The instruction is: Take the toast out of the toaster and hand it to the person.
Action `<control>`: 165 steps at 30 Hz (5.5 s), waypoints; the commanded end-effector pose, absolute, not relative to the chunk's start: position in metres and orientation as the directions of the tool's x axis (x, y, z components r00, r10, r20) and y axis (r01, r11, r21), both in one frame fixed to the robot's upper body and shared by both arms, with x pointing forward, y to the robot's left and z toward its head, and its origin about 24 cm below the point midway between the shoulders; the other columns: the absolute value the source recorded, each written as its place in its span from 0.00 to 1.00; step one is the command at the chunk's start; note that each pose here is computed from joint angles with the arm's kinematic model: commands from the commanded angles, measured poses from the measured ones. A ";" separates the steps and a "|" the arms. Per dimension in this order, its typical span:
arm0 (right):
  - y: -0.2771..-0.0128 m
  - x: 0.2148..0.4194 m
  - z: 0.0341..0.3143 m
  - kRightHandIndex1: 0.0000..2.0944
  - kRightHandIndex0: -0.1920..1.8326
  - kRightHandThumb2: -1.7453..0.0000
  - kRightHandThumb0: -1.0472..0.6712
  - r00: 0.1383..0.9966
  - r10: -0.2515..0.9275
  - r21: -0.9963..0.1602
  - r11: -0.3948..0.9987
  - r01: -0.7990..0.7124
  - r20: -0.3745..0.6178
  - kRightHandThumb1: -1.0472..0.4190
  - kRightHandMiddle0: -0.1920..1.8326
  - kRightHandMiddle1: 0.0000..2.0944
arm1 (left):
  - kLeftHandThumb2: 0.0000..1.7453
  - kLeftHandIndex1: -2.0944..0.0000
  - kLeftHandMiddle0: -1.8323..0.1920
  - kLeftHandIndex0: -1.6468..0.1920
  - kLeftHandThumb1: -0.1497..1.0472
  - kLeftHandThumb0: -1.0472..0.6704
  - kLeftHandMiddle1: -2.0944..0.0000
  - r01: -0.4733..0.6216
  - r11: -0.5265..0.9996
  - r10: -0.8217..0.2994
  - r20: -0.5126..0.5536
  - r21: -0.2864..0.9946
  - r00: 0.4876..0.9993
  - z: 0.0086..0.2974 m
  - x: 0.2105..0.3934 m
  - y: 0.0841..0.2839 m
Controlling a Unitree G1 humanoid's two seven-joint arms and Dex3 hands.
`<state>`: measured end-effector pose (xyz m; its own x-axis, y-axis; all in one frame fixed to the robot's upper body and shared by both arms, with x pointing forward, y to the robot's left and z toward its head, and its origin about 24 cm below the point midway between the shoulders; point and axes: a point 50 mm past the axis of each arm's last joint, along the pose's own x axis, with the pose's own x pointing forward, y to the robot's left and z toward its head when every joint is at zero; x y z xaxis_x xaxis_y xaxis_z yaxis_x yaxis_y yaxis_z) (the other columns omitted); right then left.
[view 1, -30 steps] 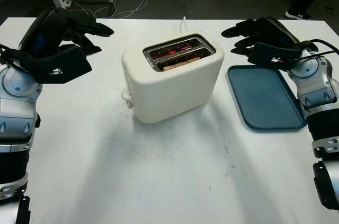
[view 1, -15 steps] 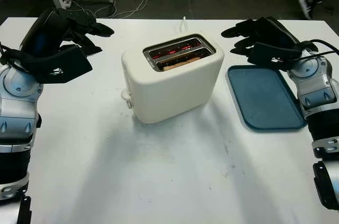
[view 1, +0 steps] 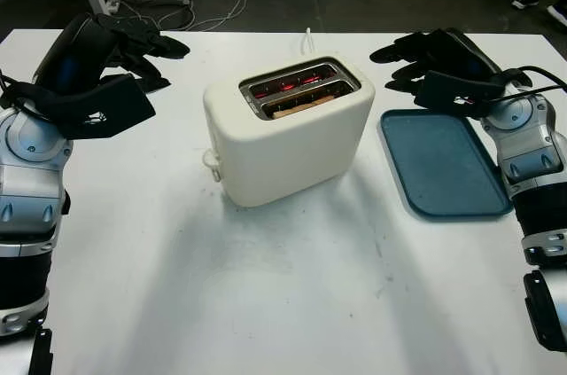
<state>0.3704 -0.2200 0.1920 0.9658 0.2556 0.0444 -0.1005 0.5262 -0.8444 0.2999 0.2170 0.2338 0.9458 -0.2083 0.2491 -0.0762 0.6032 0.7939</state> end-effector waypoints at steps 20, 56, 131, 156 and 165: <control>-0.218 0.369 0.192 0.01 0.57 0.96 0.45 0.964 0.261 -0.822 0.560 -0.107 0.053 0.09 0.51 0.00 | 0.00 0.99 0.47 0.33 0.86 0.57 0.66 -0.073 0.595 -0.231 0.258 0.800 0.938 0.233 0.301 0.218; -0.218 0.369 0.191 0.01 0.58 0.96 0.44 0.962 0.269 -0.826 0.553 -0.111 0.050 0.09 0.51 0.00 | 0.00 0.98 0.48 0.32 0.80 0.64 0.68 -0.097 0.588 -0.245 0.291 0.803 0.925 0.234 0.301 0.216; -0.218 0.370 0.191 0.00 0.57 0.96 0.48 0.964 0.263 -0.822 0.557 -0.118 0.039 0.09 0.51 0.00 | 0.00 0.99 0.47 0.31 0.81 0.64 0.67 -0.094 0.602 -0.247 0.297 0.793 0.922 0.233 0.301 0.217; -0.217 0.371 0.193 0.00 0.56 0.95 0.50 0.961 0.272 -0.830 0.545 -0.116 0.044 0.09 0.50 0.00 | 0.00 0.99 0.47 0.31 0.81 0.63 0.68 -0.091 0.594 -0.248 0.290 0.799 0.924 0.234 0.302 0.215; -0.217 0.371 0.193 0.00 0.56 0.95 0.49 0.961 0.271 -0.822 0.556 -0.120 0.043 0.09 0.50 0.00 | 0.00 0.99 0.47 0.32 0.82 0.63 0.68 -0.093 0.603 -0.233 0.287 0.792 0.929 0.233 0.301 0.216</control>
